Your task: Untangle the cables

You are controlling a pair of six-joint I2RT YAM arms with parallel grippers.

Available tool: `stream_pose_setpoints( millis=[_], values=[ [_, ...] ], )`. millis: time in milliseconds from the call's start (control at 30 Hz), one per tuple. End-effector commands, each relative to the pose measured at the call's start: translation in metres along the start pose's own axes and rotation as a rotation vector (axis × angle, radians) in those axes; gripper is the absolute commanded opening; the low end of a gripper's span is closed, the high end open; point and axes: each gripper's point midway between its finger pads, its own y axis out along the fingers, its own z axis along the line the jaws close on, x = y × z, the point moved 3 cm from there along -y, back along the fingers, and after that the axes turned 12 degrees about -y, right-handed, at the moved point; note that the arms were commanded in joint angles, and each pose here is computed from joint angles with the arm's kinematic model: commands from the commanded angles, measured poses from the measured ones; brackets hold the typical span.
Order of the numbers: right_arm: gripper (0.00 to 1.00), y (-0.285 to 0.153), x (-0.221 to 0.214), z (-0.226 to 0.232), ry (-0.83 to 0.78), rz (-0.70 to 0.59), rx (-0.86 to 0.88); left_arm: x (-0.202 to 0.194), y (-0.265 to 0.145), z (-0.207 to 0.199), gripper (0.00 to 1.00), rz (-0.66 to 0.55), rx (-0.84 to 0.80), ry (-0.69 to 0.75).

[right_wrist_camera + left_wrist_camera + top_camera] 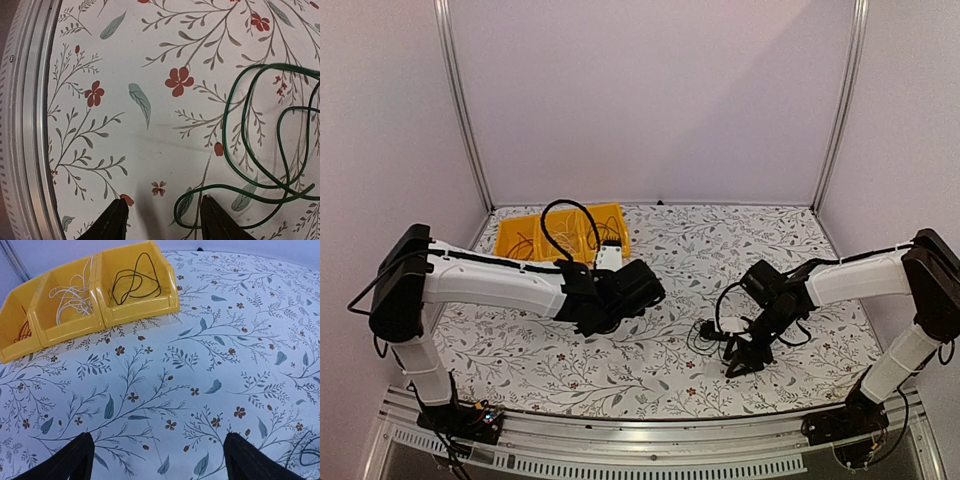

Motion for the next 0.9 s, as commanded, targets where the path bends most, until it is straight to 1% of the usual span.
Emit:
stream_pose_setpoints(
  millis=[0,100,167,267,333,367,400,433,500,633,733,800,867],
  values=[
    [0.54,0.009,0.003,-0.013,-0.01,0.046,-0.068,0.001,-0.013,0.0,0.92,-0.001,-0.067,0.022],
    [0.54,0.012,0.004,-0.021,-0.015,0.068,-0.128,0.0,-0.019,-0.007,0.89,0.018,-0.179,0.017],
    [0.47,0.013,0.003,-0.025,-0.012,0.084,-0.155,0.002,-0.022,-0.011,0.88,0.026,-0.246,-0.015],
    [0.36,0.015,0.002,-0.029,0.0,0.097,-0.168,0.002,-0.022,-0.016,0.83,0.053,-0.318,-0.028],
    [0.22,0.017,0.0,-0.029,0.006,0.104,-0.164,0.0,-0.021,-0.02,0.83,0.075,-0.355,-0.021],
    [0.13,0.016,0.001,-0.029,0.006,0.106,-0.163,-0.001,-0.02,-0.022,0.83,0.08,-0.372,-0.014],
    [0.05,0.015,0.002,-0.03,0.006,0.107,-0.168,-0.002,-0.021,-0.026,0.83,0.084,-0.389,0.001],
    [0.0,0.013,0.003,-0.03,0.004,0.107,-0.171,-0.003,-0.021,-0.03,0.83,0.089,-0.407,0.014],
    [0.0,0.004,0.009,-0.027,-0.008,0.086,-0.169,-0.005,-0.025,-0.04,0.84,0.094,-0.475,0.058],
    [0.0,-0.035,0.04,-0.011,-0.095,-0.011,-0.165,-0.006,-0.041,-0.061,0.87,0.079,-0.667,0.174],
    [0.0,-0.066,0.064,-0.003,-0.136,-0.062,-0.161,-0.01,-0.058,-0.07,0.87,0.071,-0.818,0.248],
    [0.0,-0.085,0.081,0.001,-0.162,-0.1,-0.163,-0.01,-0.071,-0.077,0.87,0.062,-0.929,0.276],
    [0.0,-0.101,0.098,0.0,-0.183,-0.132,-0.171,-0.011,-0.078,-0.08,0.87,0.064,-0.986,0.275]
  ],
)
